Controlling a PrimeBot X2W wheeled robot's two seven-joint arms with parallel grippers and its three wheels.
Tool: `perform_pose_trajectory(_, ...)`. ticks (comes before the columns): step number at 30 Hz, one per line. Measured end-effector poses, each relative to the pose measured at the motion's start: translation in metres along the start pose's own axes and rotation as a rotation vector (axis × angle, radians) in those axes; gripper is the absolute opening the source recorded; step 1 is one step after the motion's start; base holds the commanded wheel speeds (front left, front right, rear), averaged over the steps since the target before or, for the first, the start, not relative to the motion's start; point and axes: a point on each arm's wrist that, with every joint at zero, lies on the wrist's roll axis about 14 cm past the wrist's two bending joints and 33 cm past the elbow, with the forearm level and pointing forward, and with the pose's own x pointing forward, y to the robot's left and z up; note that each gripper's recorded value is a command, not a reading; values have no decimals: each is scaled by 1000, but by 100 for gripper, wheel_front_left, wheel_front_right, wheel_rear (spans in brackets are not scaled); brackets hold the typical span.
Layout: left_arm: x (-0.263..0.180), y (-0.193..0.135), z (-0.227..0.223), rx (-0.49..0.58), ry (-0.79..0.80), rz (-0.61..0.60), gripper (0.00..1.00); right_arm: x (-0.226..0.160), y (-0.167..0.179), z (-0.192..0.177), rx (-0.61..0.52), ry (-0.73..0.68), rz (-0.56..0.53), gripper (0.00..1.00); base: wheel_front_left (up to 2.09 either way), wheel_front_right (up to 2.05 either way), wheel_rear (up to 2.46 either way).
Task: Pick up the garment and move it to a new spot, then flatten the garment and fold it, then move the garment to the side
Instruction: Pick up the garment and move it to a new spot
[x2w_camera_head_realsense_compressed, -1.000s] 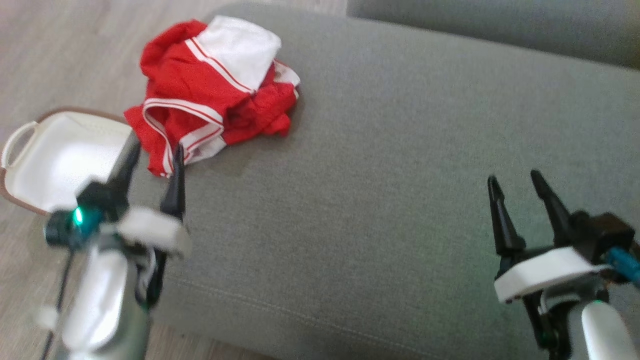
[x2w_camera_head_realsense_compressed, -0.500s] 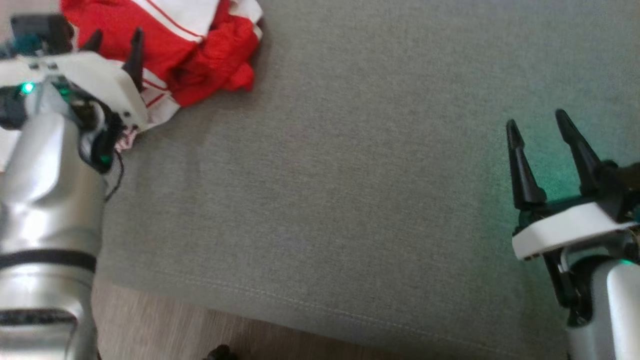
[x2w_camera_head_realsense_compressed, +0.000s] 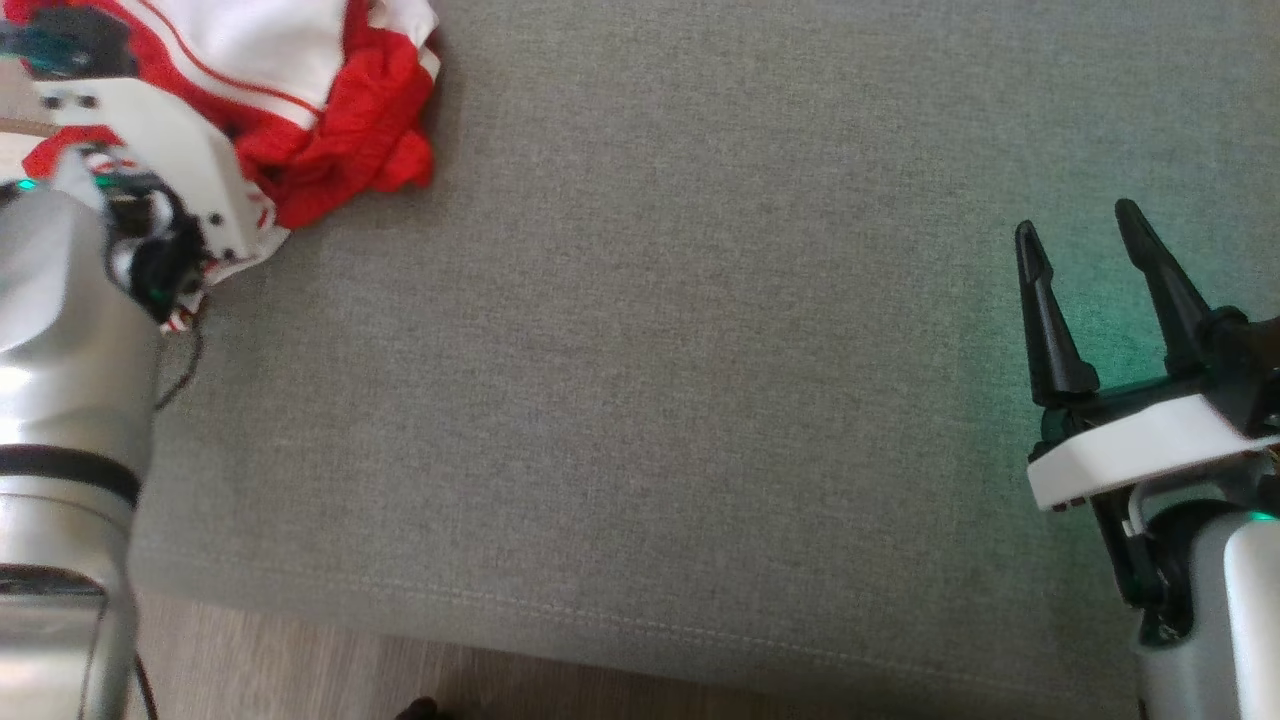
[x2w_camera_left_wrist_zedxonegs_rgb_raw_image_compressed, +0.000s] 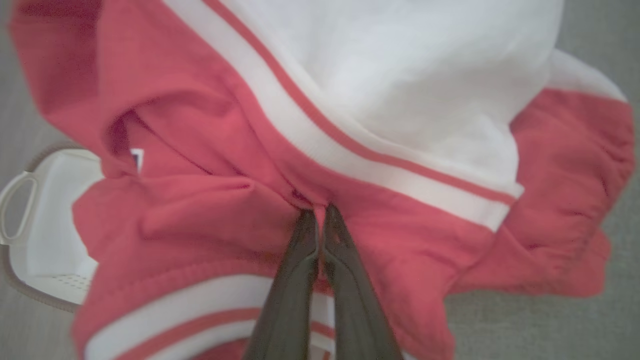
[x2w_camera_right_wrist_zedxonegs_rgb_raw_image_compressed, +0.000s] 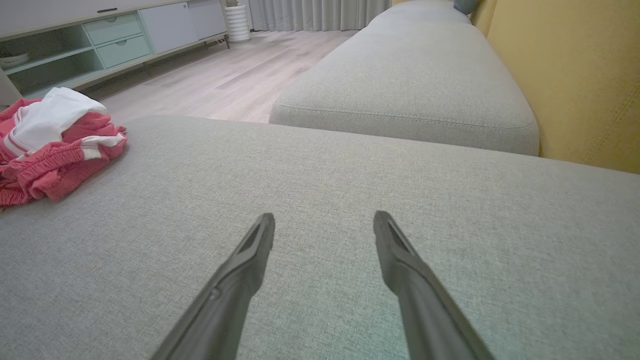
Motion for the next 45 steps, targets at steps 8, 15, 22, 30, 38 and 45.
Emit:
perform_pose_trajectory(8, -26, 24, 64, 42, -394, 76, 0, -5, -4, 15, -10, -36, -17, 100, 0, 0, 0)
perform_pose_trajectory(15, -78, 26, 119, 41, -706, 90, 0, -16, 3, 43, -11, -112, -15, 100, 0, 0, 0)
perform_pose_trajectory(22, -137, 15, 156, 46, -940, 76, 0, -38, 9, 55, -3, -147, -27, 100, 0, 0, 0)
perform_pose_trajectory(30, -184, -54, 147, 87, -1112, -82, 0, -70, 1, 68, 18, -200, -81, 100, 0, 0, 0)
perform_pose_trajectory(38, -215, -193, 119, 139, -1116, -452, 0, -107, -28, 73, 41, -235, -191, 100, 0, 0, 0)
perform_pose_trajectory(45, -238, -306, 92, 170, -1056, -781, 0, -140, -55, 67, 59, -234, -302, 100, 0, 0, 0)
